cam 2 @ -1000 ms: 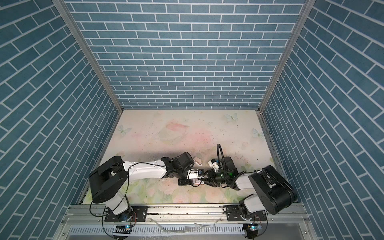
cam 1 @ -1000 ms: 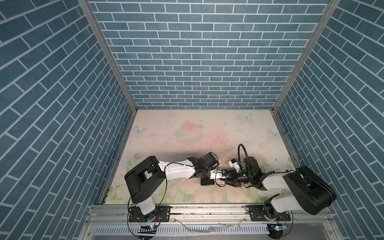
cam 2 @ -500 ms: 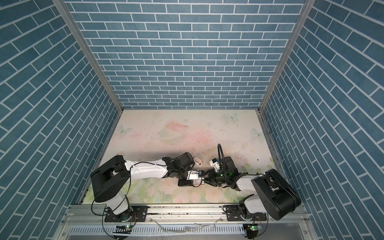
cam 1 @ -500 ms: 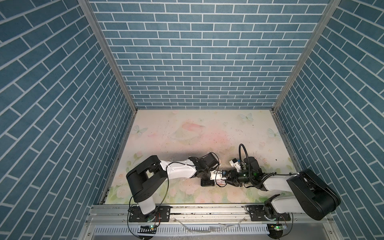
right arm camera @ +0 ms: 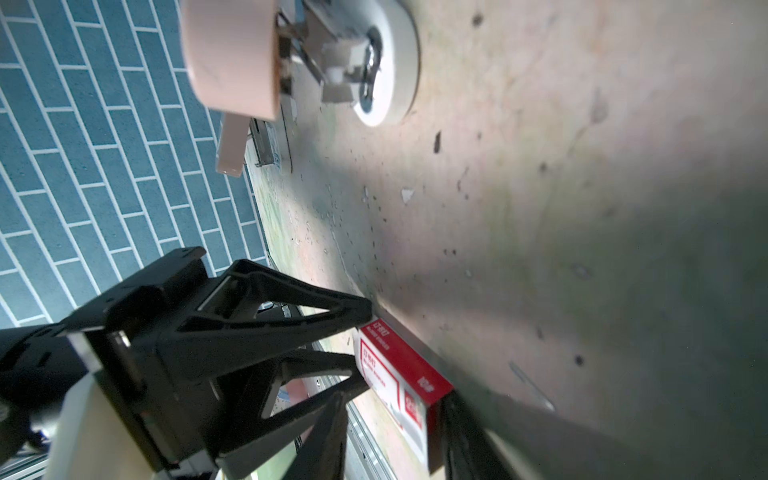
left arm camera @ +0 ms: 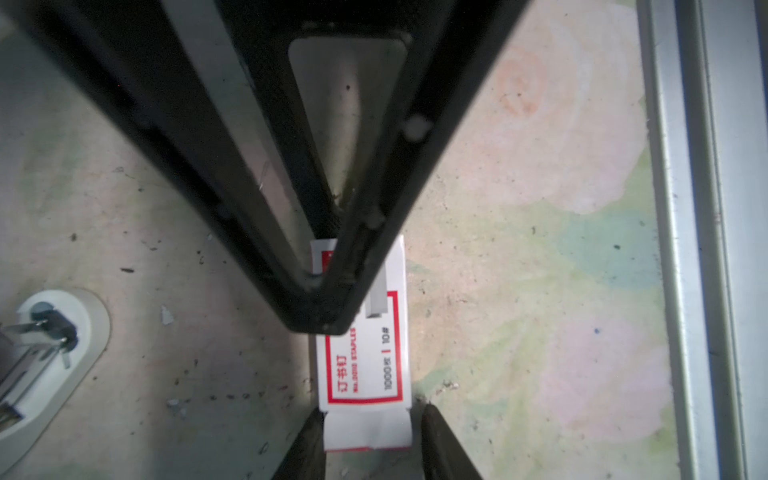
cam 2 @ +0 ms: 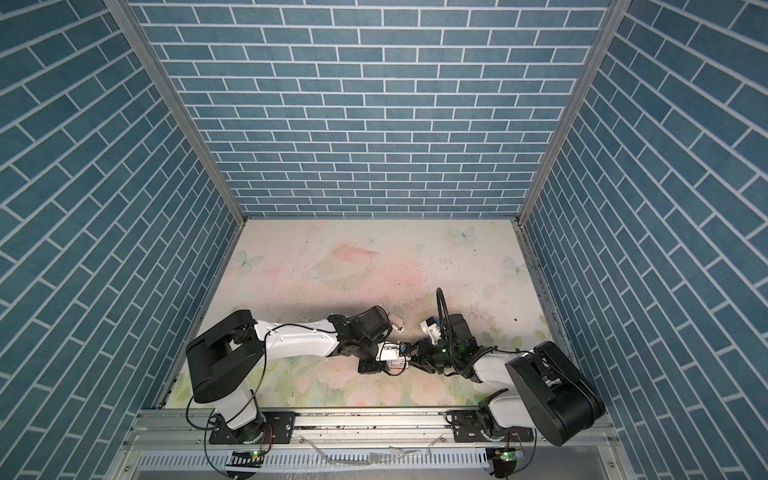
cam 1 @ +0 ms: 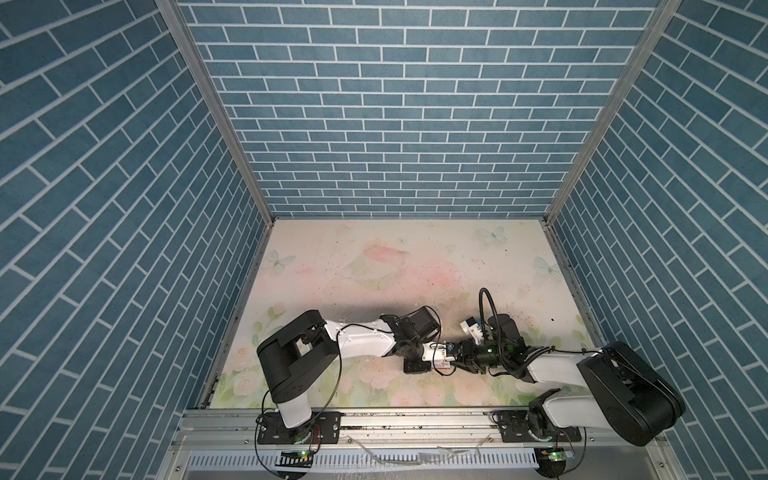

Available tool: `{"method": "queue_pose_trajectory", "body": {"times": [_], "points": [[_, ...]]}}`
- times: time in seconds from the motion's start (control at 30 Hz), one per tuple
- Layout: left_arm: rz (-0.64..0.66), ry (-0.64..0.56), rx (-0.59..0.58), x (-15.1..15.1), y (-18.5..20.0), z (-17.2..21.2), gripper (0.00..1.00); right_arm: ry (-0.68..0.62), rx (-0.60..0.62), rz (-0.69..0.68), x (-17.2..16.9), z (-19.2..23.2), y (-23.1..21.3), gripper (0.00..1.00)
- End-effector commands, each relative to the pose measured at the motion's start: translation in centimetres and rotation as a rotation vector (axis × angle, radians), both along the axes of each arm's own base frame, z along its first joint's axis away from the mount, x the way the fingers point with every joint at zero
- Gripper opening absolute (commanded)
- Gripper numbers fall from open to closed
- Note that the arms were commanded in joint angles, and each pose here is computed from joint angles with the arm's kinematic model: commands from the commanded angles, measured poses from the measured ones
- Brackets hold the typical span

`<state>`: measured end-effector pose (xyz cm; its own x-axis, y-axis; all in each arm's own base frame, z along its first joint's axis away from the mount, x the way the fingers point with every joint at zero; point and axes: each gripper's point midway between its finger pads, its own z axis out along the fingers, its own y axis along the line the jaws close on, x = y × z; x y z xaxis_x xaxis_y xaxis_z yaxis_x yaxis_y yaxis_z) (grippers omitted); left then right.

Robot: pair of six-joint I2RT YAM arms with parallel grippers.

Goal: Load the staples into the stapler

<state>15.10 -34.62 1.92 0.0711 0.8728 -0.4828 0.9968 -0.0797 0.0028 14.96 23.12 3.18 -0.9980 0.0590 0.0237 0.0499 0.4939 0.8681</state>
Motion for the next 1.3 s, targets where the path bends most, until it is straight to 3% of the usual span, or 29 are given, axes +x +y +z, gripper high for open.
{"method": "queue_pose_trajectory", "body": {"times": [0.0, 0.37, 1.27], "points": [[-0.02, 0.009, 0.013, -0.5, -0.3, -0.3, 0.37, 0.019, -0.054, -0.006, -0.7, -1.2, -0.8, 0.38], [-0.007, -0.001, 0.041, -0.4, 0.3, -1.0, 0.31, 0.021, -0.072, 0.015, -1.4, -1.1, -1.1, 0.3], [-0.012, 0.01, 0.063, -0.6, 0.6, -1.5, 0.31, -0.003, -0.066, 0.017, -1.1, -1.3, -1.0, 0.12]]}}
